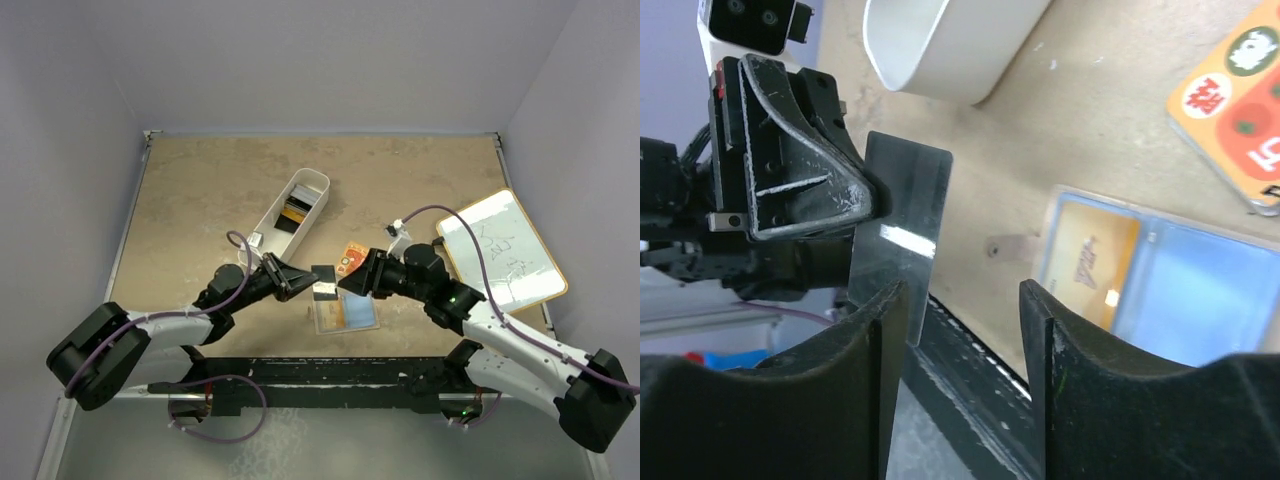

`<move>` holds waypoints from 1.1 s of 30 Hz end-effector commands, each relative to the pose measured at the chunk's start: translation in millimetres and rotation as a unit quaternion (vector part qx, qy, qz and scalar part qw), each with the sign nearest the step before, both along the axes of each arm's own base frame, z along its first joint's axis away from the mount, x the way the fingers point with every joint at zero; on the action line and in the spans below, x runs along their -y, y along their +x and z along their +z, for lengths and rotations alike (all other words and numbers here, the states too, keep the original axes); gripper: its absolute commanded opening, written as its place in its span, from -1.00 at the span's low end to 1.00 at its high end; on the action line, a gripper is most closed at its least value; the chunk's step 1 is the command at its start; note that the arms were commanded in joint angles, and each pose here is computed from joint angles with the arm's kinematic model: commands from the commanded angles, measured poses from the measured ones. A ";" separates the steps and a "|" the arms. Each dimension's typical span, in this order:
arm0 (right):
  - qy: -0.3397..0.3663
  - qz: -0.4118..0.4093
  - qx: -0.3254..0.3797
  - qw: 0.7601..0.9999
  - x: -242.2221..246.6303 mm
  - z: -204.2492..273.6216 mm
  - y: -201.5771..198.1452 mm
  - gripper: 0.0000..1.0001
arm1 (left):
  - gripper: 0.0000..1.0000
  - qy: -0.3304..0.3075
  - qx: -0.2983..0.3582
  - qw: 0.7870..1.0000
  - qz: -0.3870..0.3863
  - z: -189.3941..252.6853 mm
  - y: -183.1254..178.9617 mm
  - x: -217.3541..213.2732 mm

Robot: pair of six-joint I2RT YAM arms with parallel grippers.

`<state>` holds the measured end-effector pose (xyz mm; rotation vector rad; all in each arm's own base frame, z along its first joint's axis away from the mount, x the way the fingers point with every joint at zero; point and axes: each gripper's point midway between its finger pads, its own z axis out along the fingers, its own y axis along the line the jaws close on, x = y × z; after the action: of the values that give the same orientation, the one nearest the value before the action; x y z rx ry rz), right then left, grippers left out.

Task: Put the credit cards into the card holder
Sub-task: Pick up the credit card from the storage box, then insert the credit card into the card holder.

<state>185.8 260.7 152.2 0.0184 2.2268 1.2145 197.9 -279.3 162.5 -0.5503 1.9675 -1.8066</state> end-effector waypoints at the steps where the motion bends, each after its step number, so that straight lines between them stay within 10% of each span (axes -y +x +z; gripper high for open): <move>1: -0.072 -0.008 0.038 0.997 24.6 -1.6 0.3 0.07 | -1.00 -0.013 0.042 0.999 0.002 10.6 -0.9 7.8; 33: -0.326 0.005 -0.031 0.945 77.7 -125.0 3.8 -0.29 | -1.00 0.113 -0.020 0.992 -0.060 -86.7 -6.1 47.8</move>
<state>180.7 186.6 30.9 -0.2095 2.6051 0.4816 186.4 -314.4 60.2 -0.4819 2.2958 -1.5636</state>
